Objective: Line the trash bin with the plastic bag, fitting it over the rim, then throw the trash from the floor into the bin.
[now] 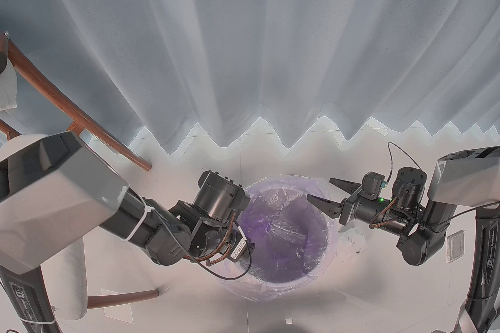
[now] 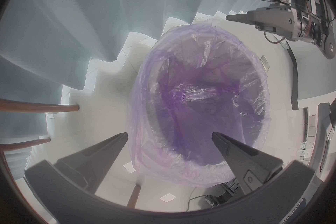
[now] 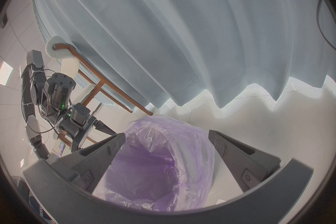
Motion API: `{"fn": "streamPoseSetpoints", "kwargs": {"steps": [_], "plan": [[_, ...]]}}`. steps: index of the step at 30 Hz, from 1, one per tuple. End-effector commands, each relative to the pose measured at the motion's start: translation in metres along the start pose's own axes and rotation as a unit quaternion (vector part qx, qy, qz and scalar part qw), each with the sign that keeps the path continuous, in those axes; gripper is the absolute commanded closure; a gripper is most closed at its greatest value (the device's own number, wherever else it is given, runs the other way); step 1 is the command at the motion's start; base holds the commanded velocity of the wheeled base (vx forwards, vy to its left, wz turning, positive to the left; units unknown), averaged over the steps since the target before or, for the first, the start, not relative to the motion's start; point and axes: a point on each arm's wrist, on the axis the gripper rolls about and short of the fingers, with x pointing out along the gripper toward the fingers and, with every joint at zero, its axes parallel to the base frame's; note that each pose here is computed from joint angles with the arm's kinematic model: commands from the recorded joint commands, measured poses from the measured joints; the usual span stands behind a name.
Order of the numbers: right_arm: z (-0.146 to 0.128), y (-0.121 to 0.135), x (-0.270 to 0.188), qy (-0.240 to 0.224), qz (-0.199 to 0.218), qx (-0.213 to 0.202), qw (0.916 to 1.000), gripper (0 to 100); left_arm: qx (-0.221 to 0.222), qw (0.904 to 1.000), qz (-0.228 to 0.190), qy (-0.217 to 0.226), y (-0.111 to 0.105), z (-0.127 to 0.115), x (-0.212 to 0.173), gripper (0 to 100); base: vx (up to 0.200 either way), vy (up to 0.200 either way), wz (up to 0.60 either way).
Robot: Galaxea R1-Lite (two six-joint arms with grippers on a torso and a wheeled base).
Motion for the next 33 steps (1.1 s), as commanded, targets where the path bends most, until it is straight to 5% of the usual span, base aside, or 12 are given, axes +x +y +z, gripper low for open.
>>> {"fn": "streamPoseSetpoints", "kwargs": {"steps": [1,11,17,18,28,33], "plan": [[0.003,0.0,0.0,-0.008,0.002,-0.004,1.0,0,-0.006,0.9999,0.002,0.012,-0.001,-0.002,0.017,0,0.0,0.0,0.0],[0.006,0.0,0.0,-0.012,0.001,-0.007,0.9999,0,-0.12,0.9899,0.041,0.065,-0.01,0.01,0.041,0,0.0,0.0,0.0],[0.007,0.002,-0.001,-0.012,0.002,-0.007,0.9999,0,-0.145,0.9859,0.043,0.071,-0.016,0.015,0.056,0,0.0,0.0,0.0],[0.007,0.002,-0.001,-0.013,0.002,-0.007,0.9999,0,-0.147,0.9859,0.042,0.069,-0.017,0.017,0.057,100,0.0,0.0,0.0],[0.027,-0.005,-0.032,-0.031,-0.031,-0.005,0.999,0,-0.186,0.9794,0.042,0.066,-0.018,0.022,0.055,100,0.0,0.0,0.0],[0.038,-0.011,-0.081,-0.04,-0.083,0.055,0.9942,0,-0.197,0.9787,0.036,0.046,-0.014,0.031,0.039,100,0.0,0.0,0.0]]}}
